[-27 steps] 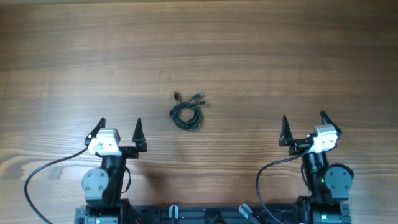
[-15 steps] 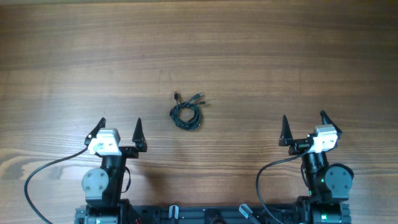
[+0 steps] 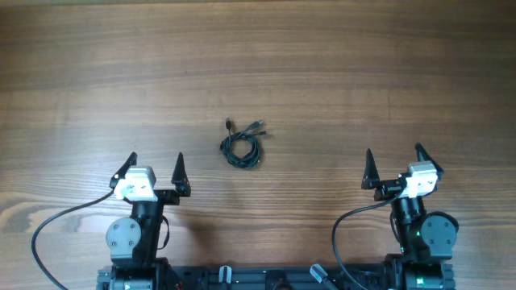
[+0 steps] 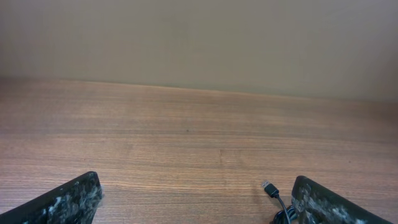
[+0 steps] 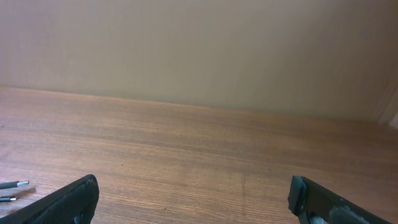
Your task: Untangle cables
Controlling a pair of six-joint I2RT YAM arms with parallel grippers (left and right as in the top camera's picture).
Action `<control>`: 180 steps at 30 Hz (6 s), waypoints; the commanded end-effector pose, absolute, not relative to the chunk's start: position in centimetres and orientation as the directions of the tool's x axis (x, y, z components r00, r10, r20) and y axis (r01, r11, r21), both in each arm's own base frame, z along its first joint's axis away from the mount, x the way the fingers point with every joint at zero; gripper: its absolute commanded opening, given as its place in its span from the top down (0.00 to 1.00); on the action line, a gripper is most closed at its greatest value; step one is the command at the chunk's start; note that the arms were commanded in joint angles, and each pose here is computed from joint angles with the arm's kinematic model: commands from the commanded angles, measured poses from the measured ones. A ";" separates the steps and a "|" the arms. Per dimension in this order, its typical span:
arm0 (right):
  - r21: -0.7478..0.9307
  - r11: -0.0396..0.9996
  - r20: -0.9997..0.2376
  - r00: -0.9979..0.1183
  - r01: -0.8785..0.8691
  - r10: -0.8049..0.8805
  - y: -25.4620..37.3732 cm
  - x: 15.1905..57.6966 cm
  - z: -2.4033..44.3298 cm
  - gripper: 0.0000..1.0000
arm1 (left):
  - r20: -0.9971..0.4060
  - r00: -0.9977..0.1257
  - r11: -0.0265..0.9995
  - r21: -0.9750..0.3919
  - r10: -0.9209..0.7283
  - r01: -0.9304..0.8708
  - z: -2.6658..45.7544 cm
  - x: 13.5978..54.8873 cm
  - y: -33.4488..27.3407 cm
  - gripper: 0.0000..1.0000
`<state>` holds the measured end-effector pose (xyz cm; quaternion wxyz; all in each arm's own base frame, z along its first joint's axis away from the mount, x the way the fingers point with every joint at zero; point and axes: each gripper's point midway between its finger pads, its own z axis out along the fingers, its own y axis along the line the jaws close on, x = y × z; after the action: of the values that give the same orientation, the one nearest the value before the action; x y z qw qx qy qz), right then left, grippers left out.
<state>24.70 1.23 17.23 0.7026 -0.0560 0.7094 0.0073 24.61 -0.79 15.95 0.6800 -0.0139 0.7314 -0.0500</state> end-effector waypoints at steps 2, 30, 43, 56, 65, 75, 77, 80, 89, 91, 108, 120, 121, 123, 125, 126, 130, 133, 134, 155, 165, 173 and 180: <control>-0.078 0.994 -0.997 0.003 -0.070 -0.078 0.9 24.7 17.4 0.00 | -0.994 -0.077 0.995 -0.078 -0.073 0.064 15.7 24.6 -1.1 0.00; -0.078 0.994 -0.997 0.003 -0.070 -0.078 0.9 24.7 17.4 0.00 | -0.994 -0.077 0.995 -0.078 -0.073 0.064 15.7 24.6 -1.1 0.00; -0.078 0.994 -0.997 0.003 -0.071 -0.078 0.9 24.7 17.4 0.00 | -0.997 -0.029 0.996 -0.066 -0.065 0.057 16.9 24.7 -0.9 0.00; -0.078 0.994 -0.997 0.003 -0.070 -0.078 0.9 24.7 17.4 0.00 | -0.968 0.160 0.950 -0.145 -0.194 0.276 25.6 23.4 -4.1 0.00; -0.078 0.994 -0.997 0.003 -0.070 -0.078 0.9 24.7 17.5 0.00 | -0.908 -0.243 0.862 -0.405 -0.341 0.306 28.0 28.3 -6.3 0.00; -0.078 0.994 -0.997 0.003 -0.070 -0.078 0.9 24.7 17.5 0.00 | -0.701 -0.679 0.739 -0.572 -0.216 0.356 20.4 33.3 -14.6 0.00; -0.078 0.994 -0.997 0.003 -0.070 -0.078 0.9 24.7 17.5 0.00 | -0.625 -0.750 0.719 -0.622 -0.216 0.310 18.0 33.4 -15.7 0.00; -0.078 0.994 -0.997 0.003 -0.070 -0.078 0.9 24.7 17.5 0.00 | -0.522 -0.831 0.727 -0.645 -0.194 0.235 13.9 33.3 -16.7 0.32; -0.078 0.994 -0.997 0.003 -0.070 -0.078 0.9 24.7 17.4 0.00 | -0.389 -0.849 0.916 -0.323 -0.358 -0.238 5.2 31.7 -11.9 0.44; -0.078 0.994 -0.997 0.003 -0.070 -0.078 0.9 24.7 17.5 0.00 | -0.378 -0.846 0.918 -0.278 -0.376 -0.283 3.8 31.4 -11.8 0.48; -0.078 0.994 -0.997 0.003 -0.070 -0.078 0.9 24.7 17.4 0.00 | -0.497 -0.782 0.906 -0.374 -0.375 -0.197 9.7 33.5 -13.3 0.96; -0.181 0.982 -0.983 0.006 -0.059 -0.181 0.7 24.7 17.4 0.00 | -0.679 -0.706 0.918 -0.124 0.199 0.377 13.7 31.7 -15.0 0.96; -0.178 0.980 -0.984 0.012 -0.089 -0.177 1.2 24.7 17.4 0.00 | -0.680 -0.706 0.918 -0.124 0.198 0.377 13.7 31.7 -15.0 0.96; -0.182 0.960 -0.983 0.055 -0.213 -0.174 3.5 24.3 17.9 0.00 | -0.677 -0.714 0.922 -0.137 0.181 0.363 13.7 31.7 -15.0 0.96; -0.147 0.877 -0.988 0.105 -0.458 -0.111 7.8 22.7 18.6 0.00 | -0.665 -0.739 0.933 -0.188 0.109 0.307 13.7 31.7 -15.0 0.96; -0.112 0.785 -0.992 0.110 -0.609 -0.056 10.3 21.1 18.9 0.00 | -0.656 -0.751 0.937 -0.216 0.071 0.276 13.7 31.7 -15.0 0.96; 0.018 0.358 -0.996 0.015 -0.934 0.090 15.7 13.4 21.0 0.00 | -0.628 -0.777 0.939 -0.288 -0.035 0.191 13.7 31.7 -15.0 0.96; 0.118 0.221 -0.988 -0.092 -0.968 0.125 16.4 10.7 22.6 0.00 | -0.625 -0.778 0.936 -0.307 -0.063 0.171 13.8 31.8 -15.0 0.96; 0.139 0.276 -0.979 -0.089 -0.951 0.185 16.0 11.6 23.9 0.00 | -0.625 -0.778 0.936 -0.307 -0.063 0.171 13.8 31.8 -15.0 0.96; 0.942 0.216 -0.324 -0.865 -0.257 0.383 14.6 28.5 25.3 0.00 | -0.638 -0.744 0.911 -0.400 -0.199 0.099 15.3 33.2 -15.5 0.96; 0.975 0.224 -0.106 -0.890 -0.005 0.443 22.4 32.4 18.5 0.00 | -0.601 -0.635 0.854 -0.480 -0.487 -0.200 15.8 34.7 -12.5 0.96; 0.916 0.397 -0.251 -0.694 0.055 0.675 24.9 33.7 16.2 0.01 | -0.564 -0.712 0.865 -0.486 -0.418 -0.123 15.1 32.7 -15.8 0.96; 0.920 0.391 -0.261 -0.688 0.036 0.677 24.9 33.9 16.7 0.21 | -0.661 -0.745 0.925 -0.331 -0.087 0.186 14.9 30.0 -20.3 0.96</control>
<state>33.05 25.40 16.41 0.3006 0.2184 0.7763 0.5092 30.58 -18.62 13.66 0.3338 -0.0616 0.9192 -0.1998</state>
